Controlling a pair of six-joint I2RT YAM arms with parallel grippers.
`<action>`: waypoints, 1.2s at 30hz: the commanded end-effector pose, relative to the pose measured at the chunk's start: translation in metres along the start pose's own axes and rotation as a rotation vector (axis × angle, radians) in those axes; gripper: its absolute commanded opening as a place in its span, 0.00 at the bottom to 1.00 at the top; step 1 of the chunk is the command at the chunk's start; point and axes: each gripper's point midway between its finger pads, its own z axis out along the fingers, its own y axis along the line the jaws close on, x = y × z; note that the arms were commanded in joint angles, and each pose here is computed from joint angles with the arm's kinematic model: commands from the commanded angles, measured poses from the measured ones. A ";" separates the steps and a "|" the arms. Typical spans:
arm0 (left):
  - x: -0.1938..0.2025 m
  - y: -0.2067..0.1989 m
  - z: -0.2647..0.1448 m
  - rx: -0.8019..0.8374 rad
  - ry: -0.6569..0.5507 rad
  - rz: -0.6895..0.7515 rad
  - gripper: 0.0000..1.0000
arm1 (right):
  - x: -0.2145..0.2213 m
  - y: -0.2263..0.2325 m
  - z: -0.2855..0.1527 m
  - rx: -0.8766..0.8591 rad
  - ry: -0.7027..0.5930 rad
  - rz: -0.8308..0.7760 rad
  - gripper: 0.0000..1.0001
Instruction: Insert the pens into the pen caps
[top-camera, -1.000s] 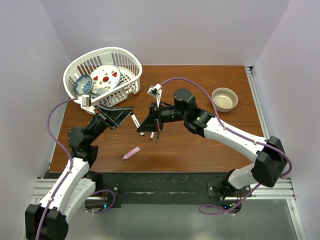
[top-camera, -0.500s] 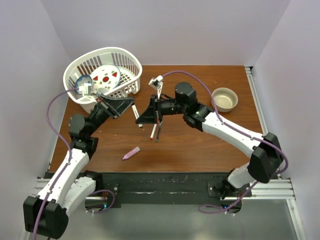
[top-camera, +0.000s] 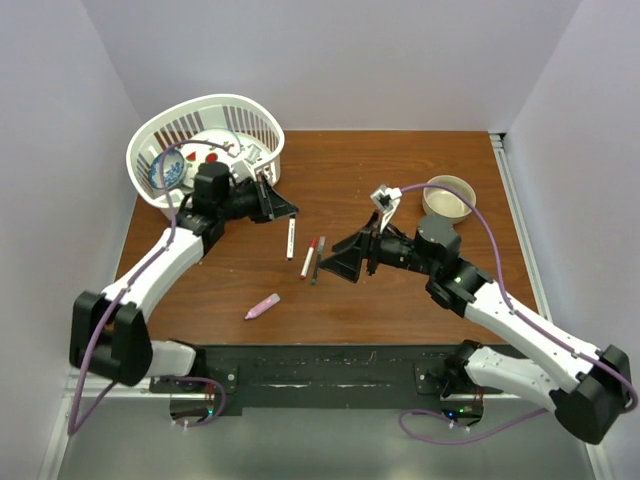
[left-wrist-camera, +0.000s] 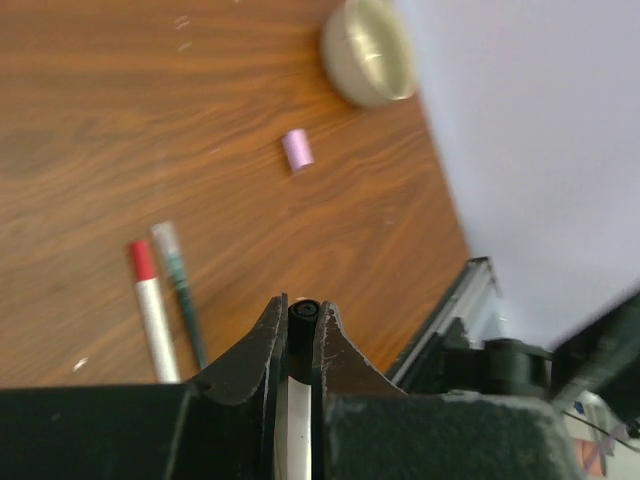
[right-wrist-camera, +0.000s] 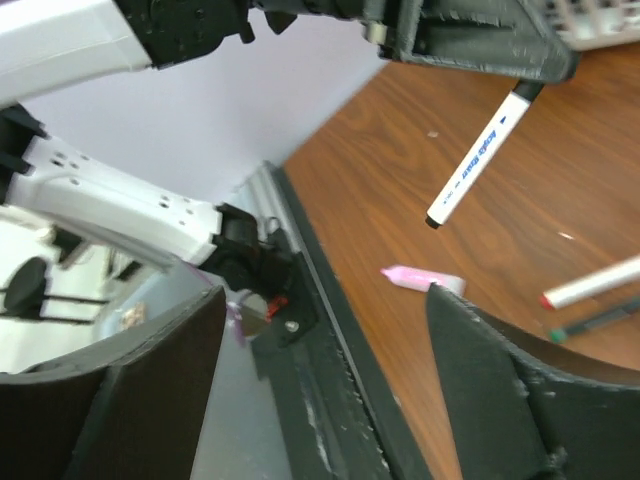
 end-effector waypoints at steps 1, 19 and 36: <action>0.001 0.041 0.020 -0.182 0.032 0.087 0.00 | 0.004 -0.026 -0.020 0.188 -0.006 -0.009 0.92; 0.053 0.150 0.097 -0.427 0.201 0.060 0.07 | 0.009 -0.068 -0.029 0.421 0.037 -0.027 0.94; 0.017 0.105 0.043 -0.523 0.083 0.009 0.79 | 0.016 -0.073 -0.014 0.406 0.125 -0.043 0.93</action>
